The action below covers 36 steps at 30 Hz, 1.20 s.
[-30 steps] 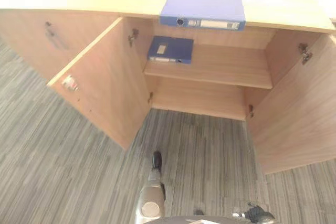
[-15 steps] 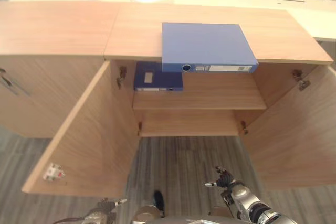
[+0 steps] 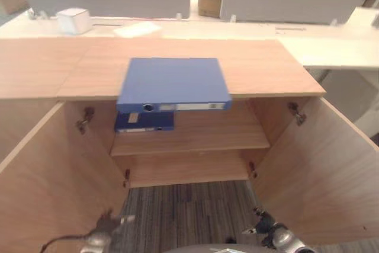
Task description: Put the empty folder in the office cabinet
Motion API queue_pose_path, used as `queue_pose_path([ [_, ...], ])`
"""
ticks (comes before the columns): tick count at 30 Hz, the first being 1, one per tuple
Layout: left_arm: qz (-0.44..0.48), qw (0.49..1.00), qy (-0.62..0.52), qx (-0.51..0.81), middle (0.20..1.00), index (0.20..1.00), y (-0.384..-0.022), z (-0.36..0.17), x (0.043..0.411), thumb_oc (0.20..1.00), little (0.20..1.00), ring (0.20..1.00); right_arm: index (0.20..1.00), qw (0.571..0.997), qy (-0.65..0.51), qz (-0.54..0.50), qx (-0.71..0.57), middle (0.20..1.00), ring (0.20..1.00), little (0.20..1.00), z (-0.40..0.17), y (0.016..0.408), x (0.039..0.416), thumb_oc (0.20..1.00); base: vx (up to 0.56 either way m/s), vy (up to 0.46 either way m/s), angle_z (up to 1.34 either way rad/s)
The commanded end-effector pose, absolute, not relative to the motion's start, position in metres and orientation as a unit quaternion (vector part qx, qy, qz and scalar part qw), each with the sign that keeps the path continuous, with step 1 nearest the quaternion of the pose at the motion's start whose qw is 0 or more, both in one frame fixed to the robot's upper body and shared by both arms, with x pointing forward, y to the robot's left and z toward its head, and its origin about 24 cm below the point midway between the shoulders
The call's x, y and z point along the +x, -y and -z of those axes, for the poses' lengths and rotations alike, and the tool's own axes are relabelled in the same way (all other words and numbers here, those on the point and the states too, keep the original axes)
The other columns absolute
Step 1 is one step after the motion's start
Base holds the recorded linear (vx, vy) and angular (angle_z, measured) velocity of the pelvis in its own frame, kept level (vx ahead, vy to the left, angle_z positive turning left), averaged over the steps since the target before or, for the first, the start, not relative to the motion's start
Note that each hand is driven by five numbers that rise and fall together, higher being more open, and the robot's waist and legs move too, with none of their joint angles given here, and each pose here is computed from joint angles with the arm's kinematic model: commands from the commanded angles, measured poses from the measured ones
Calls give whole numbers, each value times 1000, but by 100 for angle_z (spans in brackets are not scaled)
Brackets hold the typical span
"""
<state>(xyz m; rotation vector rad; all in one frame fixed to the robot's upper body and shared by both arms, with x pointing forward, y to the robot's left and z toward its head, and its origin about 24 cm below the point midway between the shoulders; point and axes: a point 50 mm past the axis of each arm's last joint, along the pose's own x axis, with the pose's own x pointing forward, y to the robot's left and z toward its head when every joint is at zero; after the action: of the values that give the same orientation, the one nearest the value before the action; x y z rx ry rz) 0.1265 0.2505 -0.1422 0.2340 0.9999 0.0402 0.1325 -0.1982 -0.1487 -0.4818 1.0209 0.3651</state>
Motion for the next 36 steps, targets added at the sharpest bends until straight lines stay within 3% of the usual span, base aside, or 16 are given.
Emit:
queue_pose_path([
  [1, -66, 879, -439, 175, 1000, 1000, -266, 131, 142, 1000, 1000, 1000, 1000, 854, -449, -132, -229, 1000, 1000, 1000, 142, 206, 147, 1000, -29, -95, 9],
  [6, -20, 940, -292, 178, 1000, 1000, -251, 88, 181, 1000, 1000, 1000, 1000, 848, -455, -110, -249, 1000, 1000, 1000, 138, 229, 145, 1000, -53, -28, 12],
  [9, -13, 943, -255, 215, 1000, 1000, -259, 71, 178, 1000, 1000, 1000, 1000, 832, -476, -107, -263, 1000, 1000, 1000, 141, 237, 135, 1000, 40, 134, 28],
  [21, -110, 882, -152, 433, 1000, 1000, -316, 11, 172, 1000, 1000, 1000, 1000, 826, -491, -112, -252, 1000, 1000, 1000, 147, 231, 121, 1000, 43, 31, -5],
  [36, -125, 805, -22, 579, 1000, 1000, -323, -44, 193, 1000, 1000, 1000, 1000, 828, -494, -115, -240, 1000, 1000, 1000, 151, 222, 115, 1000, 3, -4, -1],
])
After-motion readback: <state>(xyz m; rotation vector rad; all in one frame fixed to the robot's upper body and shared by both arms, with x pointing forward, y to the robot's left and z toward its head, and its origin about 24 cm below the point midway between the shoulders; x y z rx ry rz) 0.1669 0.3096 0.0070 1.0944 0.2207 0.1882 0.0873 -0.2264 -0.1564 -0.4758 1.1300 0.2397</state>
